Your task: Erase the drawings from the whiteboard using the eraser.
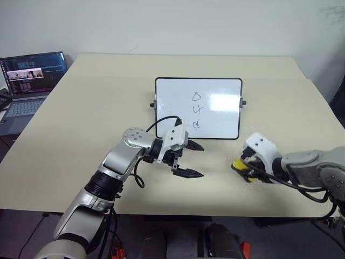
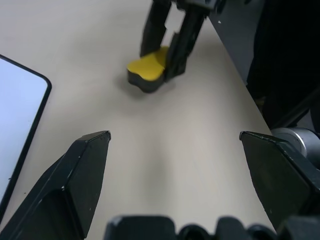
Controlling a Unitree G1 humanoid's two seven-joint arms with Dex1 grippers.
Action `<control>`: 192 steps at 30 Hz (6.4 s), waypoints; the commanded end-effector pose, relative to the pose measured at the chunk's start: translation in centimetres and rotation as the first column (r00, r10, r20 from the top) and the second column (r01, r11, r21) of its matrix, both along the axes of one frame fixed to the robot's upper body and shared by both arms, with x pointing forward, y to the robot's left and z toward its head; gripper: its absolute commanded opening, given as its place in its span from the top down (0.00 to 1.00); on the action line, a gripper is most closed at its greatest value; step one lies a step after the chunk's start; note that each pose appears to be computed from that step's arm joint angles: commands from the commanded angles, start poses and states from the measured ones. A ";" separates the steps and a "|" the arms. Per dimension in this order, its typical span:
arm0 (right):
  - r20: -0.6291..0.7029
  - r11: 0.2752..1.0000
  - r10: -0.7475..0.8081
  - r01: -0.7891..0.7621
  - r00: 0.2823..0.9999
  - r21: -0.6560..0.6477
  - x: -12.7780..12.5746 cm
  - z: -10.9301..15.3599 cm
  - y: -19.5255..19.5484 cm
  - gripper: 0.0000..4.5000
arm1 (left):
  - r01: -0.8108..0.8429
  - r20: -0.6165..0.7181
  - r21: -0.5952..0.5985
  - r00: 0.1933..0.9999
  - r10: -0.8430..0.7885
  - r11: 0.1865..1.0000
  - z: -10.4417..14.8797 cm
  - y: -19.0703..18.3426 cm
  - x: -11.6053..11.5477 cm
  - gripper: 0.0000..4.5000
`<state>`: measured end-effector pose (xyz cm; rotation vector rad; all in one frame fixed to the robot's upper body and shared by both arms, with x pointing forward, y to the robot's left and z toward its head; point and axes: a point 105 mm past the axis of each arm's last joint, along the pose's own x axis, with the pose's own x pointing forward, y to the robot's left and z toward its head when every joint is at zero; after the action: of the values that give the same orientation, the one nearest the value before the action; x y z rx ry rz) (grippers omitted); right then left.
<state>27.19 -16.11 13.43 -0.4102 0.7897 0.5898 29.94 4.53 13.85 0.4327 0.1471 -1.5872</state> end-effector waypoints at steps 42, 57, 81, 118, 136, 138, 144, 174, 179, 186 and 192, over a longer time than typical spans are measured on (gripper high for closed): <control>0.778 0.939 0.314 -0.300 0.544 -0.169 17.2 15.7 14.3 0.73 | -0.646 0.234 -0.200 0.699 0.676 0.737 6.8 11.2 6.0 0.00; 0.767 0.930 0.341 -0.315 0.543 -0.191 18.0 15.1 15.6 0.73 | -0.631 0.231 -0.176 0.719 0.655 0.755 6.3 10.5 5.4 0.00; 0.678 0.867 0.496 -0.267 0.542 -0.421 19.2 12.9 15.0 0.73 | -0.631 0.216 -0.179 0.723 0.656 0.755 5.9 10.1 5.1 0.00; 0.319 0.667 0.672 -0.358 0.669 -0.654 18.8 4.6 13.6 0.73 | -0.649 0.203 -0.185 0.710 0.674 0.738 6.0 10.4 4.3 0.00; 0.579 0.800 0.510 -0.105 0.636 -0.590 20.7 11.1 11.7 0.73 | -0.635 0.214 -0.184 0.719 0.661 0.750 6.3 10.1 4.5 0.00; 0.554 0.790 0.526 -0.130 0.645 -0.599 20.6 10.2 11.9 0.73 | -0.634 0.214 -0.184 0.720 0.660 0.751 6.3 10.1 4.6 0.00; 0.488 0.758 0.593 -0.240 0.640 -0.607 19.7 7.9 14.1 0.73 | -0.635 0.212 -0.179 0.721 0.660 0.751 6.1 10.1 4.6 0.00; 0.637 0.836 0.543 -0.276 0.548 -0.474 19.0 12.5 16.0 0.73 | -0.627 0.203 -0.151 0.737 0.645 0.764 5.6 10.5 4.1 0.00; 0.619 0.810 0.581 -0.451 0.528 -0.375 16.3 13.9 15.3 0.74 | -0.609 0.170 -0.156 0.759 0.629 0.778 6.1 11.2 3.0 0.00; 0.688 0.835 0.509 -0.490 0.517 -0.250 12.2 15.4 10.0 0.74 | -0.631 0.180 -0.135 0.742 0.646 0.764 6.9 13.7 2.1 0.00; 0.730 0.887 0.401 -0.435 0.554 -0.158 11.3 14.2 6.2 0.74 | -0.632 0.181 -0.147 0.739 0.649 0.761 7.6 14.0 1.8 0.00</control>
<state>38.90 -9.13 26.41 -0.7743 -0.1049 0.8358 32.14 18.50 19.98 0.4088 0.0980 -0.8488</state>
